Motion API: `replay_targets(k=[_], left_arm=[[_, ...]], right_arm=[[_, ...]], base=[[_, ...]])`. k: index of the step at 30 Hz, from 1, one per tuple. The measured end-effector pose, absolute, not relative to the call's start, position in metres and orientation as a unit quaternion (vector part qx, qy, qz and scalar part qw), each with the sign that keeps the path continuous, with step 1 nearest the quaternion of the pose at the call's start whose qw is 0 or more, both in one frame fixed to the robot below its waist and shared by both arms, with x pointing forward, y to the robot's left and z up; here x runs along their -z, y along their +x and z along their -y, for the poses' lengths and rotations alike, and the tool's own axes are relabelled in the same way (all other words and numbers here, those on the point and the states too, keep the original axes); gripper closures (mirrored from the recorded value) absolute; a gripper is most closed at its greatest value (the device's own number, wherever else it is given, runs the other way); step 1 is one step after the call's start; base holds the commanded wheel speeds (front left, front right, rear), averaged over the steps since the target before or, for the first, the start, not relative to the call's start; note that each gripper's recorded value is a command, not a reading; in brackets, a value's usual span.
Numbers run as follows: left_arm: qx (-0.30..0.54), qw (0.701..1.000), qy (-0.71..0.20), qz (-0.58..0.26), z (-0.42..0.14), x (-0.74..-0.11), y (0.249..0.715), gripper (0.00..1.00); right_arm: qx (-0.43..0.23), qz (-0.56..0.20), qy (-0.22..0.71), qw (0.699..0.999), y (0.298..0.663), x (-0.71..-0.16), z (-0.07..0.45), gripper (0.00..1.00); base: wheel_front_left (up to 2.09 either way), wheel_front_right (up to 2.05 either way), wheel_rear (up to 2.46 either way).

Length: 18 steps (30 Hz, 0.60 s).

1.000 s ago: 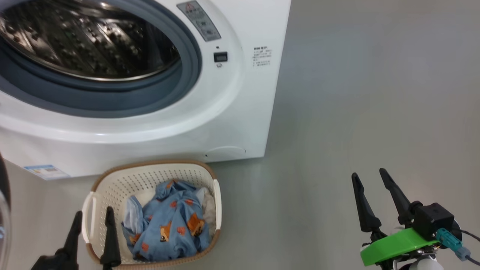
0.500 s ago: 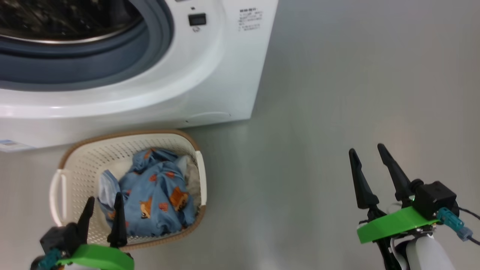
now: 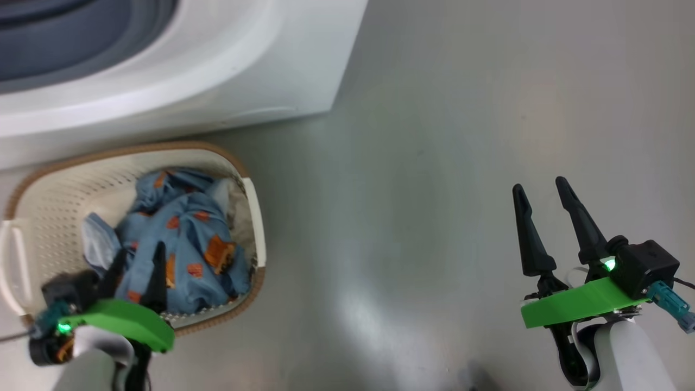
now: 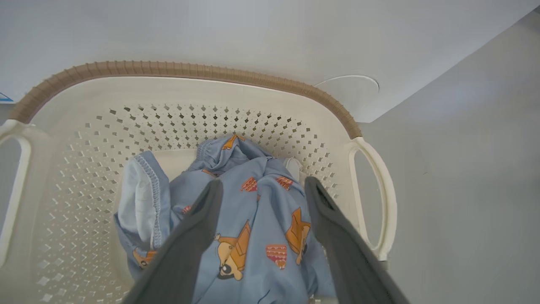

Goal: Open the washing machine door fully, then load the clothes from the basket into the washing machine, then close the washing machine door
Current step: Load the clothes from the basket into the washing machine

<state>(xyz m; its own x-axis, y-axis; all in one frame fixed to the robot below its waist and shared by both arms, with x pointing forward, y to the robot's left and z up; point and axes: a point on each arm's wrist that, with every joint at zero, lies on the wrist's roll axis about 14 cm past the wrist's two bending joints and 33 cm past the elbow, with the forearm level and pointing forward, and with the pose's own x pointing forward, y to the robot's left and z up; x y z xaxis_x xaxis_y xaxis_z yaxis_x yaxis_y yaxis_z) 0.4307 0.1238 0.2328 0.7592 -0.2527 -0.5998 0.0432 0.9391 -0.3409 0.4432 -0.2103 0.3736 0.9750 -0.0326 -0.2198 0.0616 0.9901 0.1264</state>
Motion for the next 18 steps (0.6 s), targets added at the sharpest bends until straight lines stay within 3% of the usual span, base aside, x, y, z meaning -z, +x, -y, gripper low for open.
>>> replay_targets(k=[18], left_arm=[[0.102,0.847,-0.163,-0.495,-0.107,-0.131,0.431,0.0]], right_arm=[[0.067,-0.161,0.062,0.983,0.441,-0.324,0.239,0.0]], base=[[0.0,0.0,0.0]])
